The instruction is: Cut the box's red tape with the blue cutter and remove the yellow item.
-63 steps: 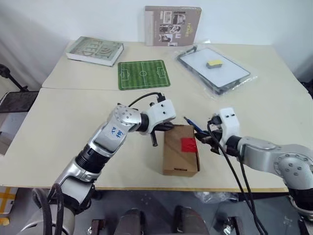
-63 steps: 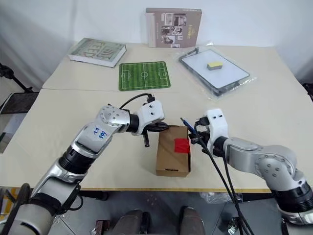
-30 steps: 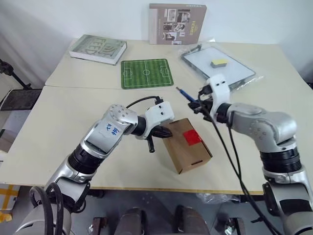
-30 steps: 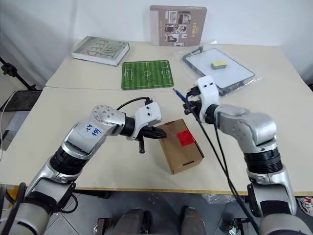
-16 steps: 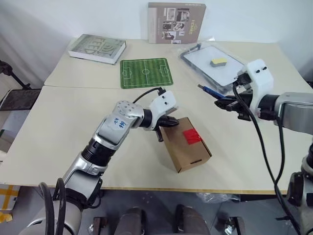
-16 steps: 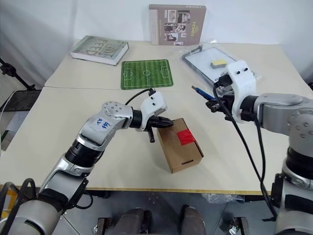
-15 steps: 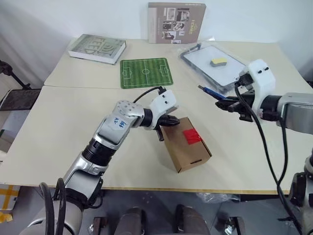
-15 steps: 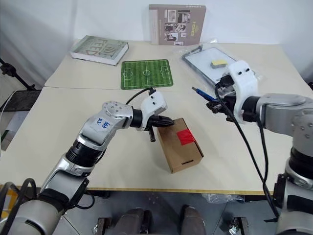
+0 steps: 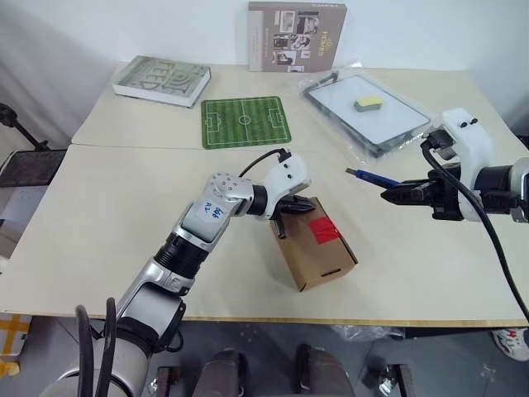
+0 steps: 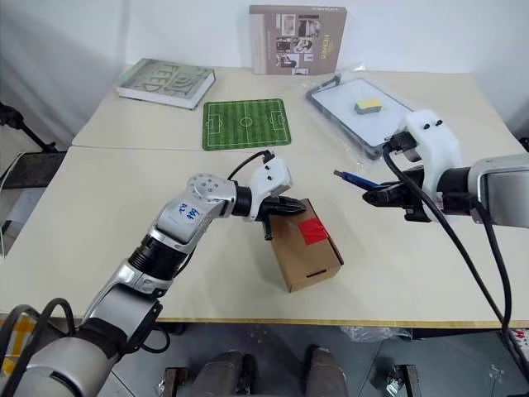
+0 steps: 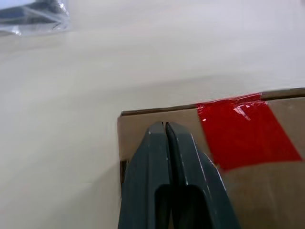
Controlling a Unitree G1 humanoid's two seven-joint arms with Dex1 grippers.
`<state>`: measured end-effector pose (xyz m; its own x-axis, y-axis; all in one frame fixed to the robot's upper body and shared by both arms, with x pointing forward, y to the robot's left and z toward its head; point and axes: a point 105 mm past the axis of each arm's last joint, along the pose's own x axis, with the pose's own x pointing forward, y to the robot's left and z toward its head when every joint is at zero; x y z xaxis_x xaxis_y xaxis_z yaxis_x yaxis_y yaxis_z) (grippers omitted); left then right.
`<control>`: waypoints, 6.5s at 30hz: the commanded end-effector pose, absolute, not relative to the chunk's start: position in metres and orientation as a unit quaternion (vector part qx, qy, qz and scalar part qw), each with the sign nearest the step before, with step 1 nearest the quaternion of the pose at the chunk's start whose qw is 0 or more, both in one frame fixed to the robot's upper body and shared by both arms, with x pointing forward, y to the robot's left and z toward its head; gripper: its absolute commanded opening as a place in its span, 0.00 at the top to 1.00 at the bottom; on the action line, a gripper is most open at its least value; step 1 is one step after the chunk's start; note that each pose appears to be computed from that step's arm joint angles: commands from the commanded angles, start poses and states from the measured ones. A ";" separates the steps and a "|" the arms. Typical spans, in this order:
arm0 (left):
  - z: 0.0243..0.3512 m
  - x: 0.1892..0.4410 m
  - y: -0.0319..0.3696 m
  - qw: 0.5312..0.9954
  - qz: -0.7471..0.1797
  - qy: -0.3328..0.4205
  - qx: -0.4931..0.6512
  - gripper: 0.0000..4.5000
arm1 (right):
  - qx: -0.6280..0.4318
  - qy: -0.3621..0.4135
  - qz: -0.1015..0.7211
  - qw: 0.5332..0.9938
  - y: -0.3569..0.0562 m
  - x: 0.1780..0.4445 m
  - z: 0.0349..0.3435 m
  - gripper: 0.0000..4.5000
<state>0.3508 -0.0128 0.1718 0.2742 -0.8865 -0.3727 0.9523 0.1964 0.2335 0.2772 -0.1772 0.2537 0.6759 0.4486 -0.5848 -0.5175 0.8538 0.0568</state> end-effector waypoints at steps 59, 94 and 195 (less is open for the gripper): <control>0.147 0.338 0.000 0.770 -0.576 0.138 0.235 0.99 | -0.098 0.386 0.317 0.861 -0.152 0.263 0.213 0.97; 0.144 0.332 -0.001 0.779 -0.568 0.138 0.226 0.99 | -0.133 0.473 0.327 0.807 -0.145 0.273 0.215 0.97; 0.126 0.303 0.067 0.835 -0.524 0.168 -0.027 1.00 | -0.192 0.178 0.362 0.895 -0.145 0.349 0.156 0.99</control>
